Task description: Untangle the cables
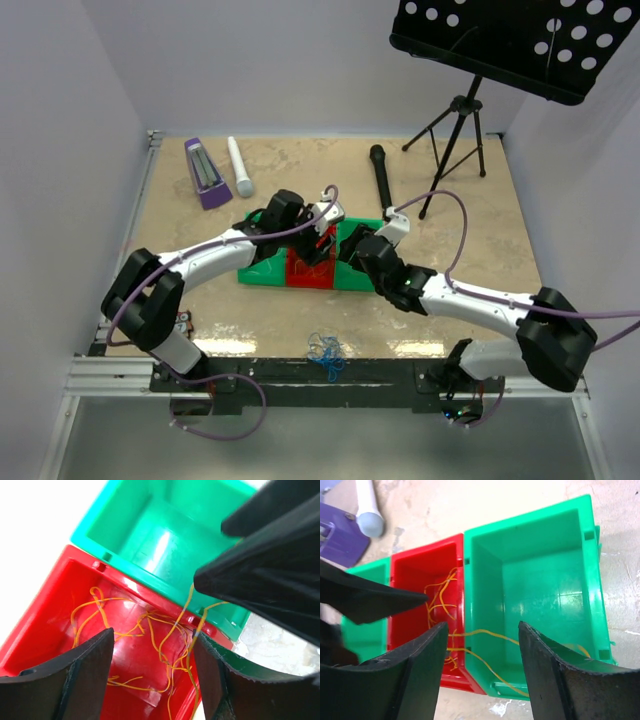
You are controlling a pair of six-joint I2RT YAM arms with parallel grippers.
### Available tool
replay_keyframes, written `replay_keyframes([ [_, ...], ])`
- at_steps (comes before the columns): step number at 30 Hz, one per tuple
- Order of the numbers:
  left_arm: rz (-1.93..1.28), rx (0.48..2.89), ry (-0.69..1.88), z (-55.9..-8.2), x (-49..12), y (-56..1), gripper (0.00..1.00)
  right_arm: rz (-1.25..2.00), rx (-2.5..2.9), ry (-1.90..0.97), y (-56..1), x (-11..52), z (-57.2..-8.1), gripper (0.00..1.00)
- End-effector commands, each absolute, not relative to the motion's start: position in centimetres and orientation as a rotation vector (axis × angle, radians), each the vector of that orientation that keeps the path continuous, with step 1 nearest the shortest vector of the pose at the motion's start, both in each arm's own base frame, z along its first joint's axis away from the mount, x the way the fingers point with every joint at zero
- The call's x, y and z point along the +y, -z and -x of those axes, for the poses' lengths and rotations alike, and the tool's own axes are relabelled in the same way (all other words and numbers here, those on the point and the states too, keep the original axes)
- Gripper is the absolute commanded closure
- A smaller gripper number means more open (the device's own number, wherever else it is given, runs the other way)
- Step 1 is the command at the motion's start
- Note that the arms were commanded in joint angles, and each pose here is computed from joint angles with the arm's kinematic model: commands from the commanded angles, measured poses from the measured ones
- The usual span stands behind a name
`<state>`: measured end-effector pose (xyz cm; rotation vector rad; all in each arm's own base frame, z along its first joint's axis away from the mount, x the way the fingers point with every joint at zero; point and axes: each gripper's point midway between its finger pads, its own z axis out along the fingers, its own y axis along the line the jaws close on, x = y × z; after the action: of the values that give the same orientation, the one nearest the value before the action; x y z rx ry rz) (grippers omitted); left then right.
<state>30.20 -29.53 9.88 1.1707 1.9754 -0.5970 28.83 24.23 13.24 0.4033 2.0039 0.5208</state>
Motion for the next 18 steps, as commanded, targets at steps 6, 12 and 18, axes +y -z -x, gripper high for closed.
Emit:
replay_keyframes([
  [6, -1.056, 1.874, 0.607, -32.9, -28.8, -16.8, 0.30, -0.384, 1.999, -0.580, -13.4, 24.6, -28.4, 0.34],
  [12, -1.052, 1.846, 0.568, -33.5, -28.1, -18.4, 0.32, -0.295, 1.977, -0.563, -14.8, 24.1, -28.2, 0.30],
  [18, -1.042, 1.842, 0.577, -33.2, -27.9, -18.5, 0.33, -0.250, 1.996, -0.693, -16.4, 24.9, -26.4, 0.28],
])
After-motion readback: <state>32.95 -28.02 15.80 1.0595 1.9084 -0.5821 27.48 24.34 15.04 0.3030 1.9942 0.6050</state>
